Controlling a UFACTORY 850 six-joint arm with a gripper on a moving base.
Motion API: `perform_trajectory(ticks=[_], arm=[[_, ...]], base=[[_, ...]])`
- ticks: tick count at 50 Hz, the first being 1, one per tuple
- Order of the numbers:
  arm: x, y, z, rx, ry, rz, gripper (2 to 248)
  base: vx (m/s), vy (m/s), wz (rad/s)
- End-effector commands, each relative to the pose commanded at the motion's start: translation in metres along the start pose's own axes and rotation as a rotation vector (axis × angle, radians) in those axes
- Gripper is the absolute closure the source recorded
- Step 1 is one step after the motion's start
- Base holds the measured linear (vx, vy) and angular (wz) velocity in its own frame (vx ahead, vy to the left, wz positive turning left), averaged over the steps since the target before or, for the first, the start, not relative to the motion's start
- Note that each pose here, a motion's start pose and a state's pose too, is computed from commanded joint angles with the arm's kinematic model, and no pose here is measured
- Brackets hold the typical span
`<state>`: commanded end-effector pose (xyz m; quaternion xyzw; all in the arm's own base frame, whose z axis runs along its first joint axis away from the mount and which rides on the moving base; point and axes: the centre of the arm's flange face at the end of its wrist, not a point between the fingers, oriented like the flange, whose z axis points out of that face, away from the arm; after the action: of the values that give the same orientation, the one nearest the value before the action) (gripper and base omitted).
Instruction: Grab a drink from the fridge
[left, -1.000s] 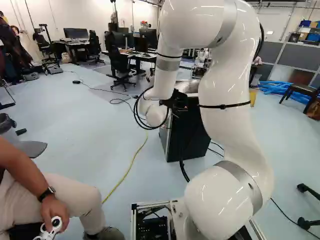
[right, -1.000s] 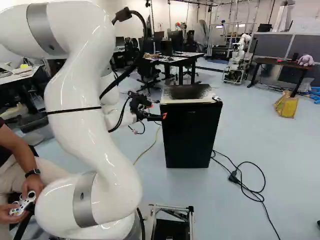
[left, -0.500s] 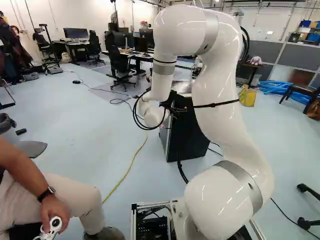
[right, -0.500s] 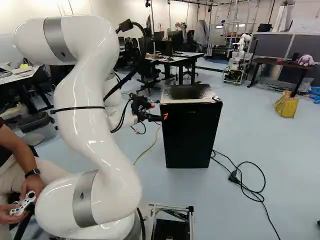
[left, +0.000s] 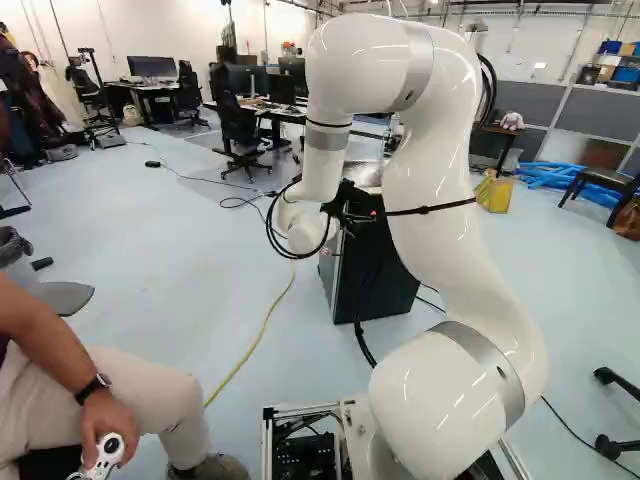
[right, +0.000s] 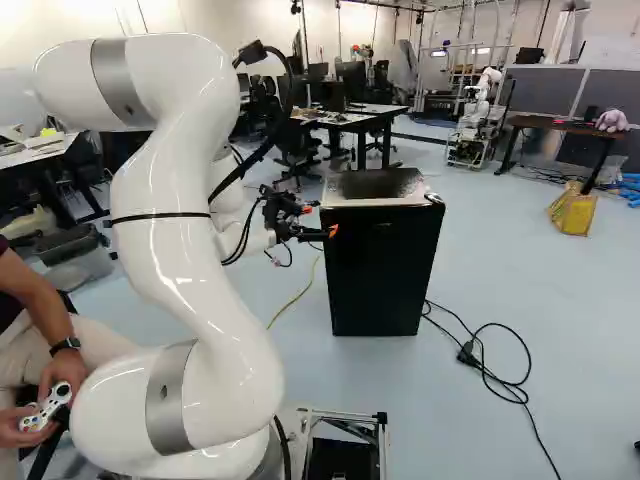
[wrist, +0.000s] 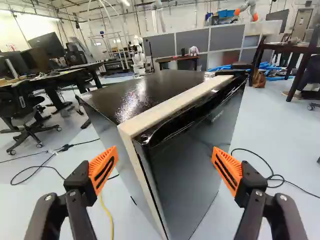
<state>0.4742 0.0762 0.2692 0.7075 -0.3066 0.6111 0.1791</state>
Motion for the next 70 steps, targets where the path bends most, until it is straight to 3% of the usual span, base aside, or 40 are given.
perform_trajectory(ticks=[26, 70], arm=[[-0.002, 0.005, 0.005, -0.033, -0.032, 0.010, 3], [0.000, 0.005, 0.022, -0.067, -0.024, 0.028, 3]], base=[[0.000, 0.000, 0.000], [0.000, 0.000, 0.000]])
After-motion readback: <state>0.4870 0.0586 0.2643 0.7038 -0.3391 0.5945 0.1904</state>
